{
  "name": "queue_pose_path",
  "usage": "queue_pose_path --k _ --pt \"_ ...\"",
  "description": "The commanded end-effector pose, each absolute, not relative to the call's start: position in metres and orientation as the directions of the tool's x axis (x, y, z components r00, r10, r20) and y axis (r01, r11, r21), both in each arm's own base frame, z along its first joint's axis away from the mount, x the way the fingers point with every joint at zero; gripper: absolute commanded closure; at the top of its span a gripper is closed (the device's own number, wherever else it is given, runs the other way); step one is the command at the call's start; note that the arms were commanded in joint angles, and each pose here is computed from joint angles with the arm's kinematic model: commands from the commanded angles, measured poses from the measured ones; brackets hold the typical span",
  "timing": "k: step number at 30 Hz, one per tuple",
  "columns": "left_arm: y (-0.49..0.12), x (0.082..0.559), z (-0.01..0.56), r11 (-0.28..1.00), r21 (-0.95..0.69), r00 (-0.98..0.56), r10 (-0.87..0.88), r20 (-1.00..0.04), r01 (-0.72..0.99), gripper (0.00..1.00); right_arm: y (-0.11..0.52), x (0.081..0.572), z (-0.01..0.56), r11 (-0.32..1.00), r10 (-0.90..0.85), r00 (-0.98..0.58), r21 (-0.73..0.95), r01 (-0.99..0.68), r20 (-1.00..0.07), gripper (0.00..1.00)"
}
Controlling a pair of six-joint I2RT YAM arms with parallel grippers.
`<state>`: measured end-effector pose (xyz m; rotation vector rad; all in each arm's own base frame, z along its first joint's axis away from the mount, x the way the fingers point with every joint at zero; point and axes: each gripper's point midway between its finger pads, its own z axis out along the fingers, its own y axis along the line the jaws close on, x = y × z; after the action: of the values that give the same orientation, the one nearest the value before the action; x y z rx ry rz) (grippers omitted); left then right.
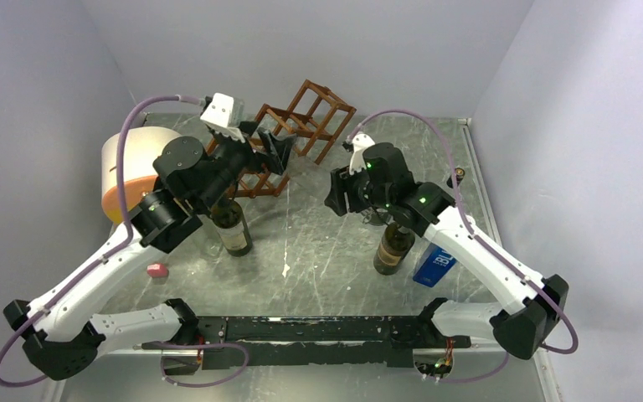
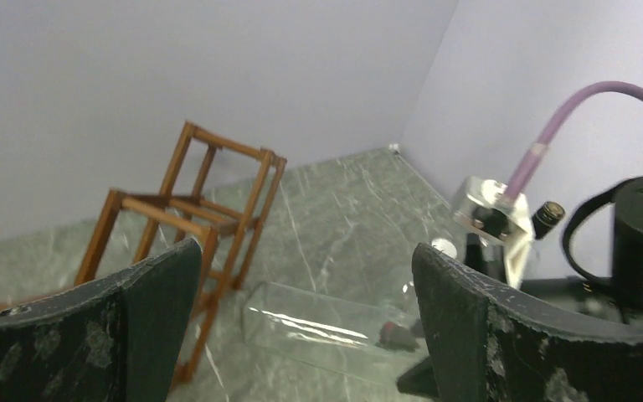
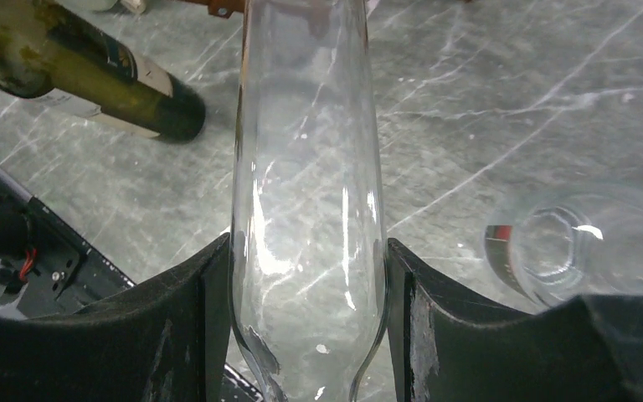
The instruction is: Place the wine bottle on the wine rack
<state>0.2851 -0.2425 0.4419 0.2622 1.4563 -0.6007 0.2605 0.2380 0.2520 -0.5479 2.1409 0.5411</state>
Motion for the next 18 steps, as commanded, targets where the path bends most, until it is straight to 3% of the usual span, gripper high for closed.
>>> queue_pose_path --k 1,8,18 --pt "-0.228 0.265 0.415 0.825 -0.292 -0.169 -0.240 -0.956 0.484 0.01 0.268 0.263 0.259 0.730 -0.167 -0.521 0.250 -0.636 -0.837 1.00" --pt "-0.198 0.238 0.411 0.835 -0.256 -0.176 -0.194 -0.965 0.487 0.01 0.285 0.263 0.228 0.720 -0.210 -0.543 0.248 -0.649 -0.813 1.00" --pt "-0.196 0.242 0.401 0.855 -0.235 -0.194 -0.161 -0.968 0.462 0.01 0.304 0.288 0.188 0.783 -0.207 -0.584 0.225 -0.580 -0.785 1.00"
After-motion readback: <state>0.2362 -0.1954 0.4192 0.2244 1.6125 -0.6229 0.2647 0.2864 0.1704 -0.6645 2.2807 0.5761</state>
